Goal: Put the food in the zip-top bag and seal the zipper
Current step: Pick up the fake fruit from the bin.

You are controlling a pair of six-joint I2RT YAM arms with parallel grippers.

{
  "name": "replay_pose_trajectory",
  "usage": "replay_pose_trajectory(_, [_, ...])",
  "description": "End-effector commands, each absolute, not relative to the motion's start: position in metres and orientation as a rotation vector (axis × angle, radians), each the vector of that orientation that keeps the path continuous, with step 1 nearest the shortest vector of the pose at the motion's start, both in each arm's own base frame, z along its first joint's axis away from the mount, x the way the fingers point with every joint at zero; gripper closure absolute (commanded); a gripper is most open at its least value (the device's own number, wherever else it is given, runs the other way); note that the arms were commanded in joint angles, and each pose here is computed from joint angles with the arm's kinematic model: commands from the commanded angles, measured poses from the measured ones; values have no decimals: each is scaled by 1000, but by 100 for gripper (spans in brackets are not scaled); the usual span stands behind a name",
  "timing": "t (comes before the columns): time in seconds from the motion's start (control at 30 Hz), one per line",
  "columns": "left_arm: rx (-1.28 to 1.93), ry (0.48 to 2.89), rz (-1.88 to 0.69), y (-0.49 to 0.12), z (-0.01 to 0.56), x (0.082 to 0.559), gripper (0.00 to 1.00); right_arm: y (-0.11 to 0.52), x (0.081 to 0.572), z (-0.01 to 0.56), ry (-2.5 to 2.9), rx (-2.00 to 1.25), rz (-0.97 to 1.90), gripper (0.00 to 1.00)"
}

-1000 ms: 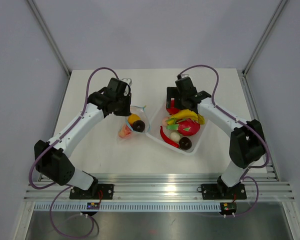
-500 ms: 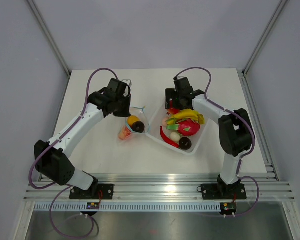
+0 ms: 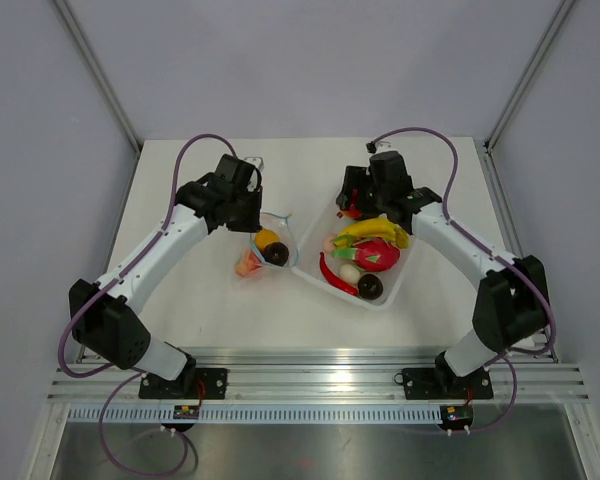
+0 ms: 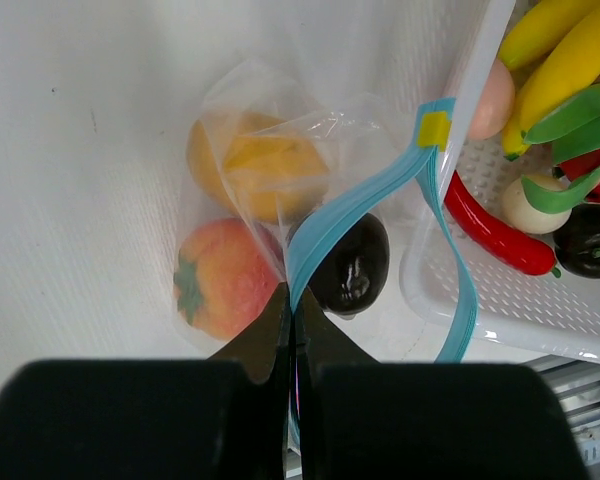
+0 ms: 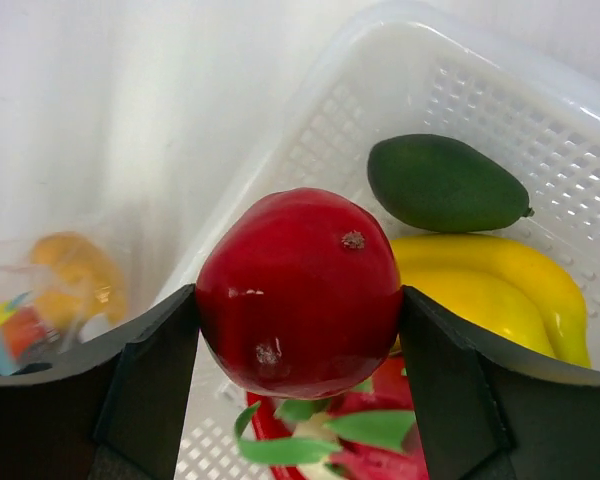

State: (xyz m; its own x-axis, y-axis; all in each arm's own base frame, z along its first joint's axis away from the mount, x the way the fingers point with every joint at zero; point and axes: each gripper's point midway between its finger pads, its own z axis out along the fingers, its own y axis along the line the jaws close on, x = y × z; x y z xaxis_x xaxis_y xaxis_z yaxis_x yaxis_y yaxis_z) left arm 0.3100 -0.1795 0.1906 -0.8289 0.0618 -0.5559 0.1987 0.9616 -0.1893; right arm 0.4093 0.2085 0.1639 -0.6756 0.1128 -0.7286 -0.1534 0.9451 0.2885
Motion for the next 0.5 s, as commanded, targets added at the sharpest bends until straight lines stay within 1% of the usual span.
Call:
replay_pose_trajectory(0.0, [197, 2452, -362, -189, 213, 325, 100, 215, 390, 220, 2154, -6, 572, 42])
replay_pose_trajectory(0.13, [205, 2460, -395, -194, 210, 324, 100, 243, 358, 242, 2123, -81, 683, 43])
replay_pose_trajectory(0.2, [201, 2456, -400, -195, 211, 324, 100, 253, 348, 249, 2119, -119, 664, 42])
replay_pose_trajectory(0.27, [201, 2457, -411, -196, 211, 324, 100, 277, 332, 258, 2106, -186, 698, 42])
replay_pose_trajectory(0.47, [202, 2452, -445, -200, 214, 322, 100, 335, 306, 256, 2113, -252, 858, 42])
